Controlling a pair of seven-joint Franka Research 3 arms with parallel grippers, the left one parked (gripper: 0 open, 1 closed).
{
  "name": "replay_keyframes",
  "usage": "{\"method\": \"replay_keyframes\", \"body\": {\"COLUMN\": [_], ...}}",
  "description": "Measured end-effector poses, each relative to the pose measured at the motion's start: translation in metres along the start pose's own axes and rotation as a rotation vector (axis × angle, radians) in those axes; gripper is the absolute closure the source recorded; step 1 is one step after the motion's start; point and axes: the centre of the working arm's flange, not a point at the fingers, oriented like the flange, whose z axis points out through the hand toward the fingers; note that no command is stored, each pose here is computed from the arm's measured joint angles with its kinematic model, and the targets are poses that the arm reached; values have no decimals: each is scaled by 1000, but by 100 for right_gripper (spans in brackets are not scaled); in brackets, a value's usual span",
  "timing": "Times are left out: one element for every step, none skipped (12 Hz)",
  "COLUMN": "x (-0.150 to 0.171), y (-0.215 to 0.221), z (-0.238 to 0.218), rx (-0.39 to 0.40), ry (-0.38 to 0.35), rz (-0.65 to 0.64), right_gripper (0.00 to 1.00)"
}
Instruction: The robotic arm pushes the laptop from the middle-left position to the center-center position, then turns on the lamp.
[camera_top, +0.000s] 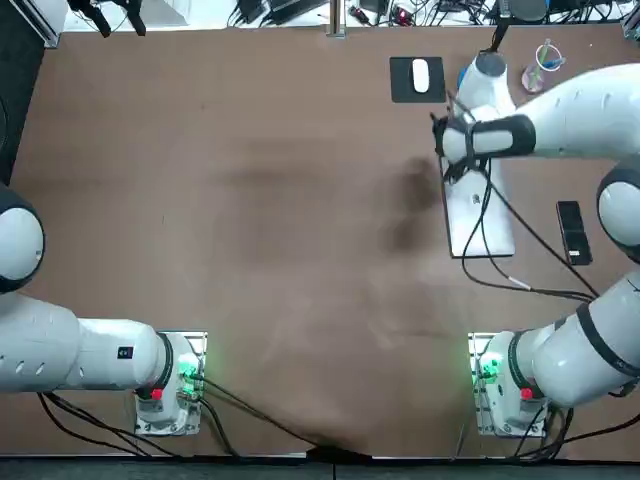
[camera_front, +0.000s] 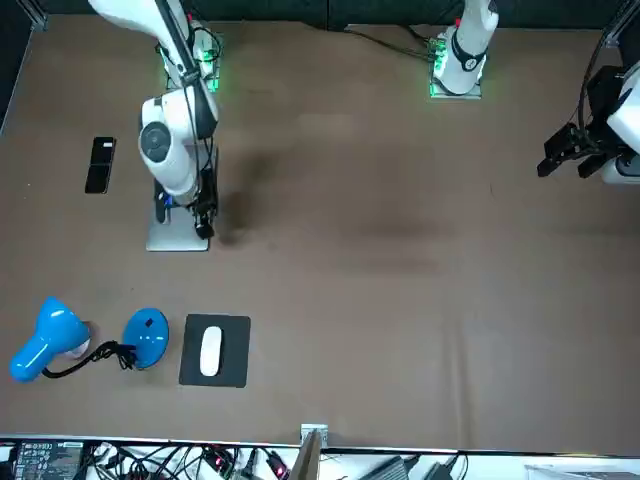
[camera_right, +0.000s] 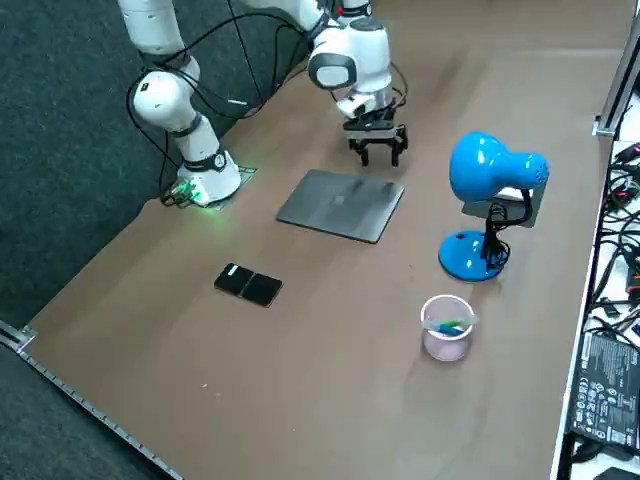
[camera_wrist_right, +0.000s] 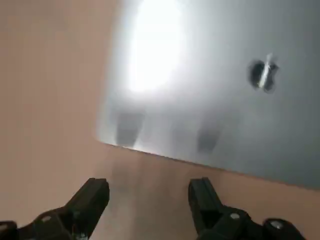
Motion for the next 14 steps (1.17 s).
{"method": "replay_keyframes", "body": {"x": [12, 24, 33, 39, 43, 48, 53, 59, 66, 72, 79, 86, 93, 101], "y": [-17, -34, -51, -66, -79, -91, -100, -107, -113, -118, -123, -127, -130, -132], "z": [-9, -16, -22, -25, -25, -23, -21, -18, -15, -12, -9, -6, -4, -2], "rx": [1, -4, -5, 0, 8, 16, 17, 17, 16, 16, 14, 13, 12, 10], "ry": [2, 5, 8, 12, 23, 45, 73, 95, 109, 116, 121, 125, 128, 131], "rz": [-20, -43, -74, -107, -143, -188, -242, -290, -332, -370, -407, -442, -476, -510], "right_gripper": [3, 11, 12, 17, 30, 44, 57, 69, 82, 87, 87, 96, 97, 98]}}
